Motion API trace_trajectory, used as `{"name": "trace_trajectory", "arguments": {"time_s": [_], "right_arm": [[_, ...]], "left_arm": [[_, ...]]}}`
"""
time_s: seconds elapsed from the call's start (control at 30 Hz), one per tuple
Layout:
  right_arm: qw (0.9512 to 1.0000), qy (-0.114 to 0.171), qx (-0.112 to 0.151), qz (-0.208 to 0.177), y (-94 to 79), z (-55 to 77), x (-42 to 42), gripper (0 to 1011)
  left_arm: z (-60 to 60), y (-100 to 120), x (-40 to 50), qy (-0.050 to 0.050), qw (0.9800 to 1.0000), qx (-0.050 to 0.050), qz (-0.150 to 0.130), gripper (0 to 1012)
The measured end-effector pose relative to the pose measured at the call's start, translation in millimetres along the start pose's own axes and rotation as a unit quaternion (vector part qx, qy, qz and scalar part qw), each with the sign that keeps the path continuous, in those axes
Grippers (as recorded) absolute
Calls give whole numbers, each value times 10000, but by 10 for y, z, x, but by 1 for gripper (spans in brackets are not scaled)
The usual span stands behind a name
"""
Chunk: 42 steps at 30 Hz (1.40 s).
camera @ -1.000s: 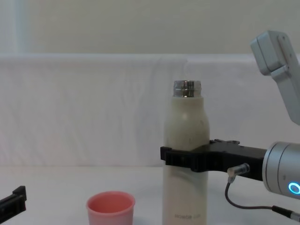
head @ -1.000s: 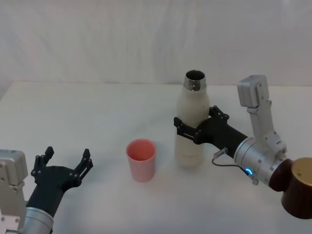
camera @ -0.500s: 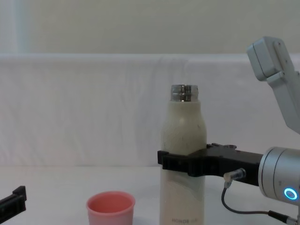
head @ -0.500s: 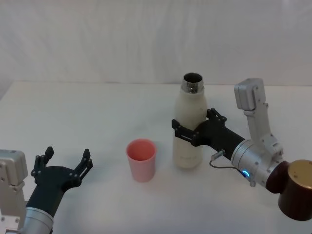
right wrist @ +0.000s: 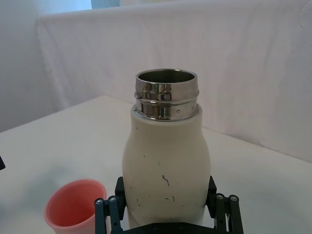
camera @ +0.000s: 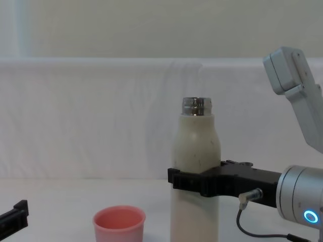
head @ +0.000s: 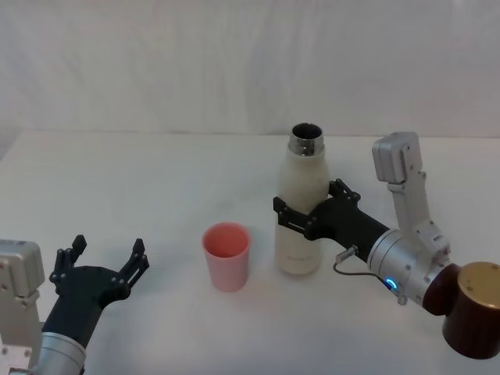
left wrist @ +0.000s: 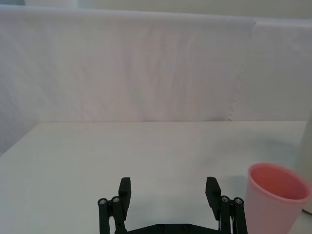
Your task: Grasp the thermos with one hand and pour water into the cup lid.
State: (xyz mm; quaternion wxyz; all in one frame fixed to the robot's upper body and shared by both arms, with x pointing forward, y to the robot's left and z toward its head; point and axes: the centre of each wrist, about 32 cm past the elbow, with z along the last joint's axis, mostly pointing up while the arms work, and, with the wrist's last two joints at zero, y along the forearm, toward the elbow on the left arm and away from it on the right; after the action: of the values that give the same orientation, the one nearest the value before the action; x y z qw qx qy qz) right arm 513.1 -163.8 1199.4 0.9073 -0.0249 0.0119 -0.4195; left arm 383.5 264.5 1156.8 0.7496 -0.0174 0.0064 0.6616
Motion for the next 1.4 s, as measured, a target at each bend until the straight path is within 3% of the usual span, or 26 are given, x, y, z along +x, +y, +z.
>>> {"name": "trace_trajectory", "arguments": {"time_s": [1.4], "right_arm": [[9997, -239, -59, 77, -10, -32, -30, 957]], "left_arm": [[0, 0, 0, 0, 10000, 0, 0, 1001]]}}
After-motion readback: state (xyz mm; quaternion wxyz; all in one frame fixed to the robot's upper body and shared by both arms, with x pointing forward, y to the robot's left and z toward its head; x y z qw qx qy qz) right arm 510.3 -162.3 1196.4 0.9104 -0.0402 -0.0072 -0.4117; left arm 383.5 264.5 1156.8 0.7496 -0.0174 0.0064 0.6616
